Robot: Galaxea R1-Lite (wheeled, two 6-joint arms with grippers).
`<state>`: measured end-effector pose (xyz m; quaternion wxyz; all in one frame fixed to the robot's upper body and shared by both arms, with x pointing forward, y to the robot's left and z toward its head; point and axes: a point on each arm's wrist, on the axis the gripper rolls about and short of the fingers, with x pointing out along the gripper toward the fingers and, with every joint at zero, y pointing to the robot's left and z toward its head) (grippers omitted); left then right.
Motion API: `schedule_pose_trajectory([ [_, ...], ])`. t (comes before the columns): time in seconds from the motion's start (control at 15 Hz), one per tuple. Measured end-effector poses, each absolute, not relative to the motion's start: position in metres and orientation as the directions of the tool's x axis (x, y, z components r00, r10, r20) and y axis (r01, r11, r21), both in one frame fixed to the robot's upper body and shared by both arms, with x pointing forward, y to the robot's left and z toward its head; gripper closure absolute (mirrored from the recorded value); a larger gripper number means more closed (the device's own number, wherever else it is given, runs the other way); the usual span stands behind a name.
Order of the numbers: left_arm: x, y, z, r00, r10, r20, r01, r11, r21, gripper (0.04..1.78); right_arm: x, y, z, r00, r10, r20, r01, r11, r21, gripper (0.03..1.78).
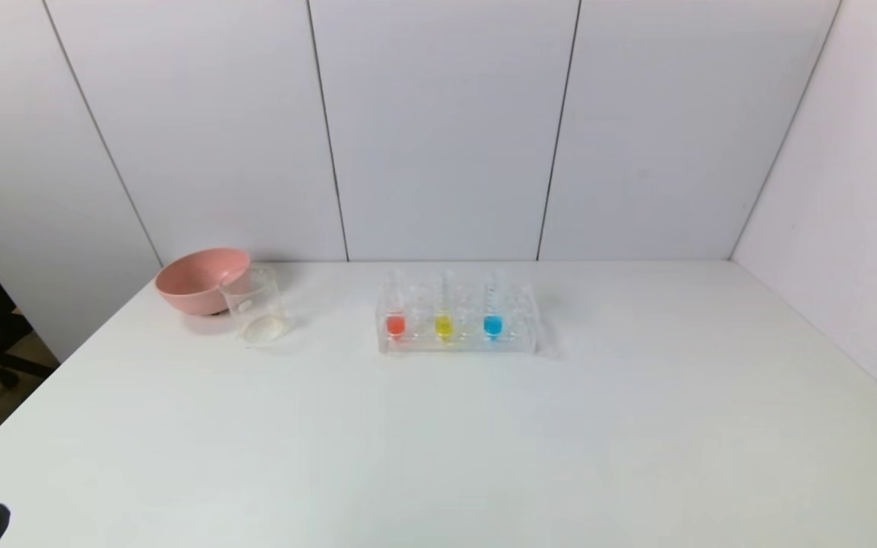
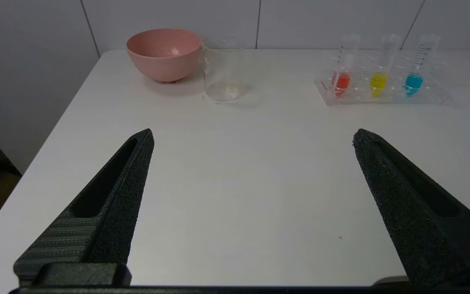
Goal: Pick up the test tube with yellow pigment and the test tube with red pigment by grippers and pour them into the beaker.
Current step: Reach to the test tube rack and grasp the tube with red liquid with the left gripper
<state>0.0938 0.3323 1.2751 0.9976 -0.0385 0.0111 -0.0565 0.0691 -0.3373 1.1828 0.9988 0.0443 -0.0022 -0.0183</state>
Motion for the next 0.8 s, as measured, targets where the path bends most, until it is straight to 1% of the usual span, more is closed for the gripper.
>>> schedule_pose_trajectory([
  [0.2, 0.139, 0.325, 1.295, 0.968, -0.228, -0.101, 0.216, 0.970, -0.113, 0.11, 0.069, -0.337, 1.183, 0.999, -0.037, 0.003, 0.036, 0.995, 0.088, 0.10],
  [0.4, 0.194, 0.312, 1.304, 0.929, -0.339, -0.147, 0.321, 0.937, -0.136, 0.11, 0.069, -0.337, 1.183, 0.999, -0.036, 0.003, 0.036, 0.995, 0.088, 0.10],
  [0.6, 0.247, 0.287, 1.302, 0.879, -0.436, -0.193, 0.412, 0.898, -0.151, 0.11, 0.069, -0.337, 1.183, 0.999, -0.037, 0.003, 0.036, 0.995, 0.088, 0.10],
  [0.67, 0.263, 0.274, 1.301, 0.867, -0.451, -0.213, 0.427, 0.891, -0.152, 0.11, 0.069, -0.337, 1.183, 0.999, -0.037, 0.003, 0.036, 0.995, 0.088, 0.10],
  [0.8, 0.292, 0.246, 1.293, 0.860, -0.433, -0.271, 0.409, 0.901, -0.144, 0.11, 0.069, -0.337, 1.183, 0.999, -0.037, 0.003, 0.036, 0.995, 0.088, 0.10],
])
